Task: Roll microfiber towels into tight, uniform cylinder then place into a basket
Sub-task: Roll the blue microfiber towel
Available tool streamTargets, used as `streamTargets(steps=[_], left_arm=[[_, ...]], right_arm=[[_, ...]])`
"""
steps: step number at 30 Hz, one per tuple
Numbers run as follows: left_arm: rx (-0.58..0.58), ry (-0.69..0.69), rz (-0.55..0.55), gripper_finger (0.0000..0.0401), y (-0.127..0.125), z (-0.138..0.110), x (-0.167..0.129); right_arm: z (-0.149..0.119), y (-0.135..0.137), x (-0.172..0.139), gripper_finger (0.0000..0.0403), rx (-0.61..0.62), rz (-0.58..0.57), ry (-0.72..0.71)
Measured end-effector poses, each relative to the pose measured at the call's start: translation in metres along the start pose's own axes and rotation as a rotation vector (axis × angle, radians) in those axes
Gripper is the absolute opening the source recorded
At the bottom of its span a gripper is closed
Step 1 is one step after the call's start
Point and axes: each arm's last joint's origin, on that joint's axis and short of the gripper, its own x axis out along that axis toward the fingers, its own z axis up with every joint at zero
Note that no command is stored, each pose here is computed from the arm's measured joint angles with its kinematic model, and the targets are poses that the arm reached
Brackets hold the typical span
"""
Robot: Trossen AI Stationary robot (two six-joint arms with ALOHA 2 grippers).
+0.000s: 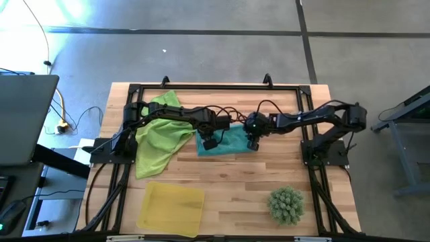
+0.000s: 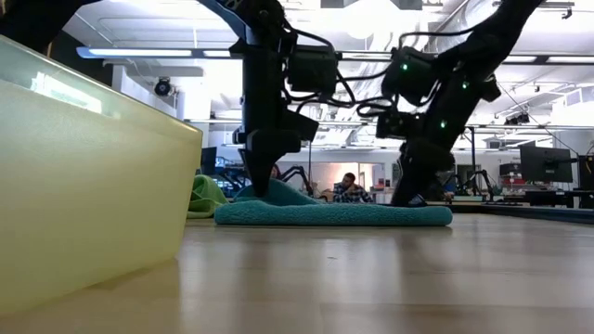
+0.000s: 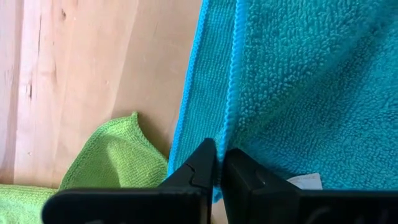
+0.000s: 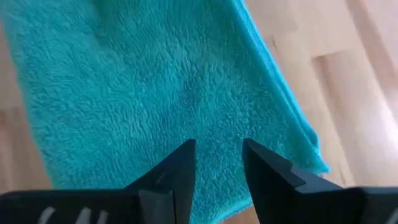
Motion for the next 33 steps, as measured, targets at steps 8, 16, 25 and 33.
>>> streamTargets(steps=[8, 16, 25, 33], left_arm=[[0.034, -0.002, 0.085, 0.0043, -0.003, -0.002, -0.001], [0.02, 0.103, 0.121, 0.0097, 0.0, -0.013, -0.002], [0.026, 0.103, -0.146, 0.01, -0.015, -0.01, -0.006], [0.082, -0.03, -0.218, 0.009, -0.029, 0.0, -0.008]], right_arm=[[-0.005, 0.0, 0.02, 0.0121, -0.001, -0.043, 0.053], [-0.005, -0.001, 0.017, 0.0121, -0.003, -0.064, 0.051], [-0.007, -0.006, 0.017, 0.0121, 0.002, -0.151, 0.066], [-0.01, -0.012, 0.017, 0.0121, 0.017, -0.16, 0.095]])
